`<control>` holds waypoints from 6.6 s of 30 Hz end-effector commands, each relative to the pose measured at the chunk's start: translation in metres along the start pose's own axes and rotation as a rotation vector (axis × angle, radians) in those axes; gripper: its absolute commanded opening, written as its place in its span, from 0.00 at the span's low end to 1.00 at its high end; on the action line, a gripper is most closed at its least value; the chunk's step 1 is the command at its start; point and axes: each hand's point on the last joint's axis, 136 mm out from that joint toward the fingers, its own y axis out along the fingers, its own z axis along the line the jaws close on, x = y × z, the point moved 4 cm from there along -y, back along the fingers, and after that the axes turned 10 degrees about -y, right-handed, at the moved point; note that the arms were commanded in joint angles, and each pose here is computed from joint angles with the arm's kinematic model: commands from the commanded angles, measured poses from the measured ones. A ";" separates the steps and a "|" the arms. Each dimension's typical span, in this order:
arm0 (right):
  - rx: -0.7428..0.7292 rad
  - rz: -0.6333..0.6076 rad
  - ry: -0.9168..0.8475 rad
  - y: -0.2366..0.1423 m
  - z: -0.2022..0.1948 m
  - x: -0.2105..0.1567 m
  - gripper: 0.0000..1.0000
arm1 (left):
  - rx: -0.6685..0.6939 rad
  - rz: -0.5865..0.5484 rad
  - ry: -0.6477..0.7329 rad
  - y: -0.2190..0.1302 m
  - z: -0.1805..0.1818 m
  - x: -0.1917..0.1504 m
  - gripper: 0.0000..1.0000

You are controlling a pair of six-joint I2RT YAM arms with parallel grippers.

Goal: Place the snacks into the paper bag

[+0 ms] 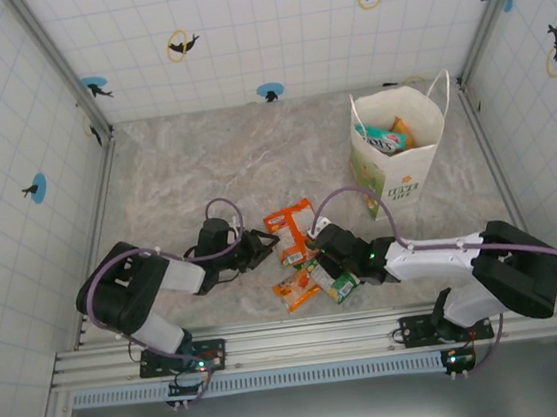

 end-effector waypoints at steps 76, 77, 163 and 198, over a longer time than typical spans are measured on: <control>0.173 -0.928 0.036 -0.170 -0.058 0.130 0.73 | -0.410 -0.143 1.533 -0.131 -0.217 -0.073 0.00; 0.179 -0.941 0.030 -0.173 -0.059 0.132 0.73 | -0.433 -0.138 1.532 -0.133 -0.219 -0.075 0.00; -0.126 -0.499 0.440 -0.196 -0.298 0.108 0.11 | 0.140 -0.411 0.964 -0.090 -0.174 0.024 0.80; -0.037 -0.376 0.466 -0.198 -0.184 0.090 0.52 | 0.156 -0.294 0.889 -0.078 -0.134 0.007 0.77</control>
